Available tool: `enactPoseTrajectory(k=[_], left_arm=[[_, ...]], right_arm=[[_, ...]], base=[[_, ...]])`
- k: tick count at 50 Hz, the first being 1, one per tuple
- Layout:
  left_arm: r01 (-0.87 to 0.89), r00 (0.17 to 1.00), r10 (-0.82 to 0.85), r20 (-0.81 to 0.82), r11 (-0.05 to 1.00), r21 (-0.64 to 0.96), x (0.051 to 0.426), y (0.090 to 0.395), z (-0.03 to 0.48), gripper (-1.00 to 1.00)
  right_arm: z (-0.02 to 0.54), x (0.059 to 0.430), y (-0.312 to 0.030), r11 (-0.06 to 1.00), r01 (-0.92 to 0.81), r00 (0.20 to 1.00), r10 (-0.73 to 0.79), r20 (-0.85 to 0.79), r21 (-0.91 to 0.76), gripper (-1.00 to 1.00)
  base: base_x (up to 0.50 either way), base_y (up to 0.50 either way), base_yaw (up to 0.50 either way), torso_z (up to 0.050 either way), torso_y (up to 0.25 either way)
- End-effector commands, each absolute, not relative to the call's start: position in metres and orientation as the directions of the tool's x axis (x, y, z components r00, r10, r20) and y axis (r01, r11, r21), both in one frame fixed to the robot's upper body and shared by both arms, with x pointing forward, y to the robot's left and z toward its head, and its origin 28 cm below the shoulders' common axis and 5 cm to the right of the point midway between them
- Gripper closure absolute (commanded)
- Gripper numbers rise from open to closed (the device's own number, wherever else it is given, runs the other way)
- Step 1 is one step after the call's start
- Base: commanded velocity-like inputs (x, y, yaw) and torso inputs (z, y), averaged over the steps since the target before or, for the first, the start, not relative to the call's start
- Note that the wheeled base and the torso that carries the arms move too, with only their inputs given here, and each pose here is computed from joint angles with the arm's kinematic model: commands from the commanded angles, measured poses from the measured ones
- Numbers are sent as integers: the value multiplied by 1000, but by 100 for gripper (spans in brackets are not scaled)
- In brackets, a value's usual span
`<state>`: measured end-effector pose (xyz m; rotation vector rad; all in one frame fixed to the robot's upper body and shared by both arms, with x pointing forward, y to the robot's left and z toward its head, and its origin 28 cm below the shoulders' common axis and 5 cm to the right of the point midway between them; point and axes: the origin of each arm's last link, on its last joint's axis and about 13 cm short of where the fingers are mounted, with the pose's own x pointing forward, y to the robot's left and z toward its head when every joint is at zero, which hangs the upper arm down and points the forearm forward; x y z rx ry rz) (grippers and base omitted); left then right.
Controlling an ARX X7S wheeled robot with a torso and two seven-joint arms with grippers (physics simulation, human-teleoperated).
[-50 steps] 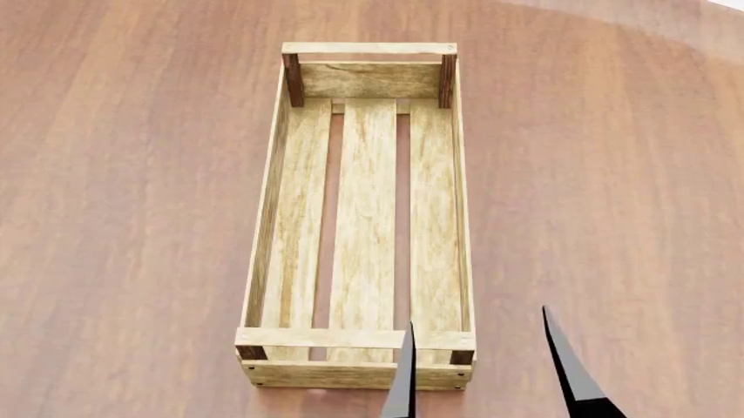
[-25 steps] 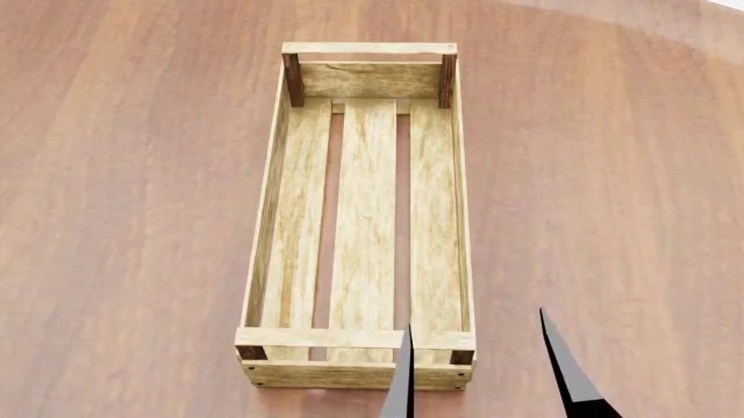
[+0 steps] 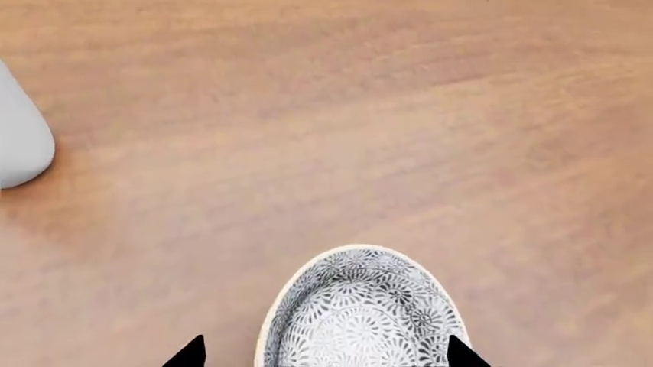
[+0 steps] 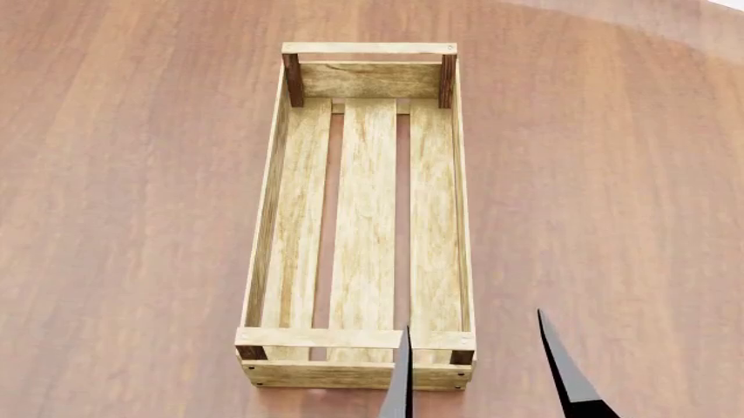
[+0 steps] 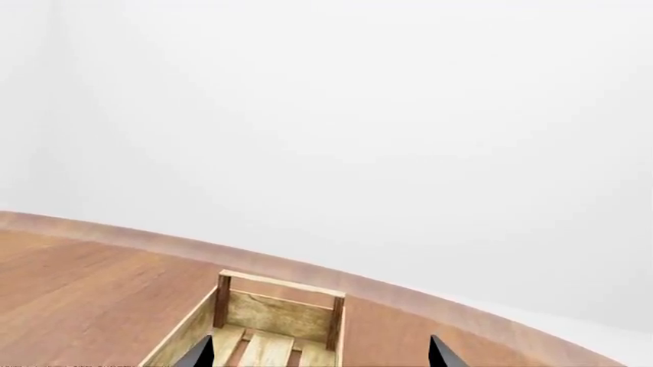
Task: Stack the right bowl on the left bowl and place them in the tray.
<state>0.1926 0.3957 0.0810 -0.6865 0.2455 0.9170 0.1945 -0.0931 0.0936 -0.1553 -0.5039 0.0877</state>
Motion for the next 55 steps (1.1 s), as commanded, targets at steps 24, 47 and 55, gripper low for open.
enactPoseTrajectory(k=[24, 47, 55], left_arm=[[-756, 614, 633, -472, 300, -581, 184, 401, 73, -100], [-741, 623, 617, -481, 271, -614, 183, 401, 66, -100], [-744, 620, 614, -488, 264, -614, 183, 401, 62, -100]], right_arm=[[93, 196, -93, 982, -40, 868, 126, 480, -185, -100], [96, 195, -93, 982, -41, 863, 128, 489, -185, -100], [95, 195, -93, 982, -42, 865, 129, 485, -186, -100]], base=[[0, 0, 0, 0, 0], [0, 0, 0, 0, 0], [0, 0, 0, 0, 0]])
